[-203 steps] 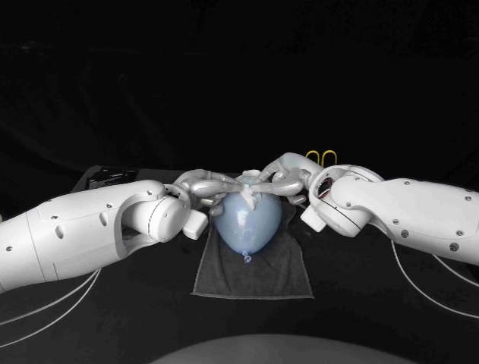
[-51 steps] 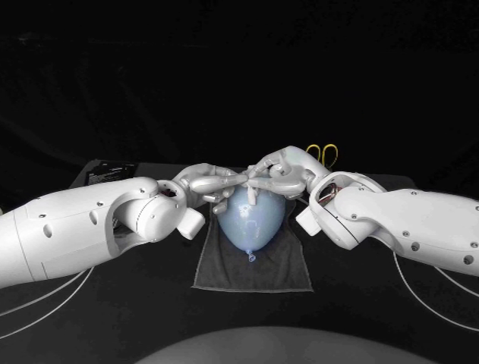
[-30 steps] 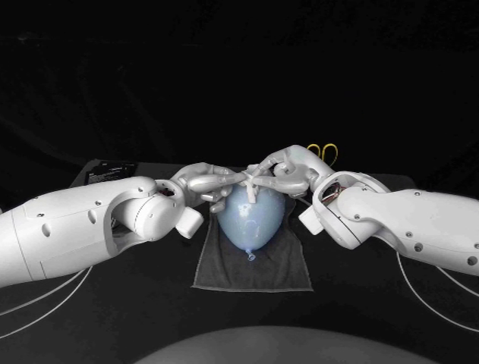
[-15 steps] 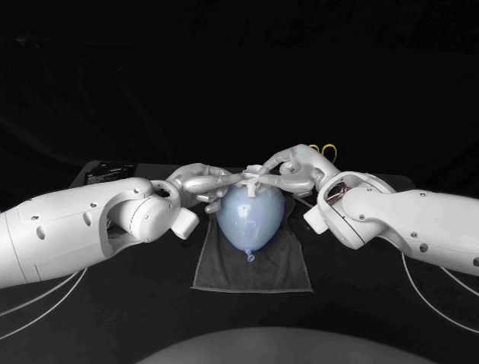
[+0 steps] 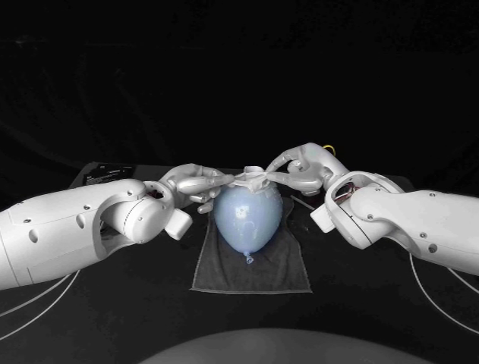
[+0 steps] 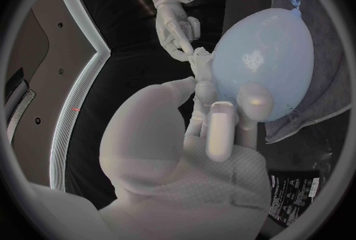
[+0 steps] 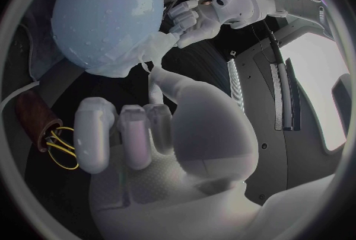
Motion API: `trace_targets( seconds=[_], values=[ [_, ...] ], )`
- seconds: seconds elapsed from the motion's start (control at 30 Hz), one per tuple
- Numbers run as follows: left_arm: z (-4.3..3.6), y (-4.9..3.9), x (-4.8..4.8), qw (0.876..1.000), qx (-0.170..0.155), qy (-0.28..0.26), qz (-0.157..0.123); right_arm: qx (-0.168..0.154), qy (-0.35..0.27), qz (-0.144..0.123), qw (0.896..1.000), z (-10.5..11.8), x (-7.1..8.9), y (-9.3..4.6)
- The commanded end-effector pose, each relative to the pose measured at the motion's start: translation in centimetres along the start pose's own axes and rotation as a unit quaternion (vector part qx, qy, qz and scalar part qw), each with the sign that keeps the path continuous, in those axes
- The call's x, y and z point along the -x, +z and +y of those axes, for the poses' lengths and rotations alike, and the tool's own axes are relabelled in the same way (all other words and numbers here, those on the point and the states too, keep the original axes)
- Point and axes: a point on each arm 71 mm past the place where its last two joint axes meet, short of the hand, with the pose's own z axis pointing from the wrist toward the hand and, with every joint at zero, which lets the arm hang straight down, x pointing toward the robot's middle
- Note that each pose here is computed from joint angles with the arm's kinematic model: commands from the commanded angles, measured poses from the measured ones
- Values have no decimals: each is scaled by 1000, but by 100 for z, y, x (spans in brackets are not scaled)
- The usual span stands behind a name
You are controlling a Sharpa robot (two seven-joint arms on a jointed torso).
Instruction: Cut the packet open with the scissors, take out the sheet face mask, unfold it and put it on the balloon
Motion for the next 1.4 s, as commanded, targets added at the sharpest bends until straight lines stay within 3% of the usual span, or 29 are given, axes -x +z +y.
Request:
trace_targets(
  seconds=[0.03, 0.6, 1.03, 1.4],
  values=[
    [-11, -2, 2, 1000, -5, 6, -2, 7, -1, -10, 1000, 0, 38, -13],
    [5, -31, 31, 1000, 2, 8, 1, -8, -2, -23, 1000, -97, 177, -86],
    [8, -64, -44, 999, 4, 8, 44, -24, 2, 19, 1000, -84, 112, -184],
    [8, -84, -127, 996, -1, 38, 83, -34, 2, 26, 999, -104, 74, -218]
  ],
)
